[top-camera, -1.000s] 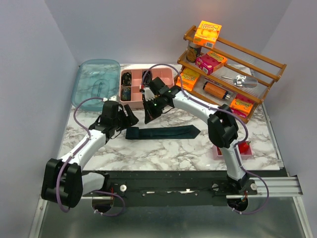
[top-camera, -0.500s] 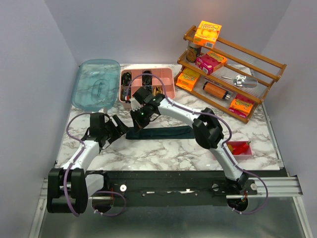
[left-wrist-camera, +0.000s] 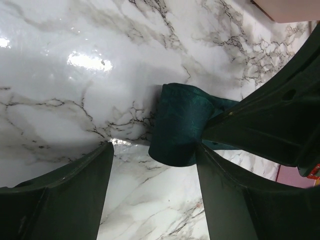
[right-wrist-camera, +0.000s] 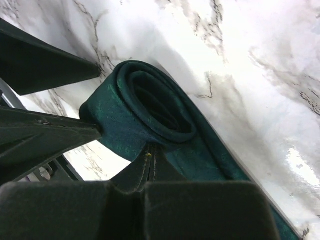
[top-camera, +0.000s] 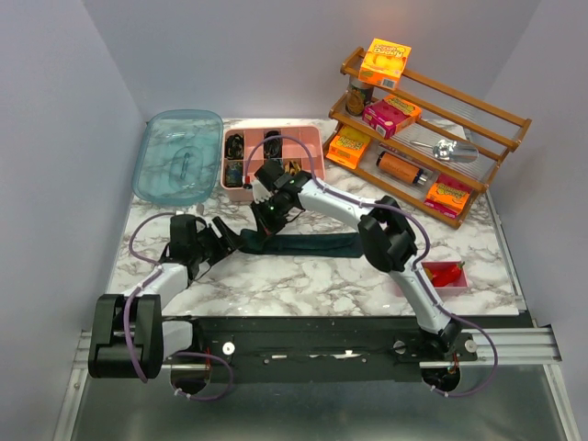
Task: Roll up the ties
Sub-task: Roll the tie at the center of the board.
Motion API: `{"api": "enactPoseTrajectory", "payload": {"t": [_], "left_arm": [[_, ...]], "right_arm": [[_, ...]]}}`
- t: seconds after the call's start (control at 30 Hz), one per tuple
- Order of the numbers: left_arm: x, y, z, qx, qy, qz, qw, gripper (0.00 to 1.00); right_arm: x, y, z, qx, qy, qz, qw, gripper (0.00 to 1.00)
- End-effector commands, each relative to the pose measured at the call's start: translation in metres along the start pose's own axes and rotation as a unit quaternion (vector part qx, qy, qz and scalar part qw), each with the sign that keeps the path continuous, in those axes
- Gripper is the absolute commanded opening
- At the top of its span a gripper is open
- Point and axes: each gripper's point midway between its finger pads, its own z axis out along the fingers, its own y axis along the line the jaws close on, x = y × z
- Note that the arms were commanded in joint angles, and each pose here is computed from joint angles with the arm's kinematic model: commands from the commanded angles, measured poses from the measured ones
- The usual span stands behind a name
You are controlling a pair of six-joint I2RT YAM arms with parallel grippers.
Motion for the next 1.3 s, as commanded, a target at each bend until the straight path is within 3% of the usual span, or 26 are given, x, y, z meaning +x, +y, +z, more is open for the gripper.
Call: {"api": "enactPoseTrajectory", "payload": {"t": [0.0,0.27,0.57,0.63,0.8,1.27], "left_arm": [[-0.013,-0.008,0.006,0.023,-0.023,0.012,0.999,0.76],[-0.016,-0.018,0.025,0.063,0.002,0.018,0.998,0.70],[-0.002,-0.018,0.034,0.092,0.019,0.003,0.996,0.51],[-0.002,-0.018,0.033,0.090,0.015,0.006,0.996,0.42],[-0.005,-0.021,0.028,0.073,0.013,0.025,0.997,0.32],[-0.008,-0.041,0.030,-0.054,0.008,0.138,0.989,0.24]], "right_arm": [[0.008,-0.011,0.010,0.005,0.011,-0.002,1.000,0.01],[0.004,-0.014,0.007,-0.002,0.007,0.001,1.000,0.01],[0.003,-0.019,0.007,-0.005,0.007,0.008,1.000,0.01],[0.002,-0.019,0.006,-0.005,0.005,0.008,1.000,0.01],[0.000,-0.015,0.002,-0.008,0.002,0.007,1.000,0.01],[0.007,-0.016,0.004,-0.009,0.008,0.010,1.000,0.01]]}}
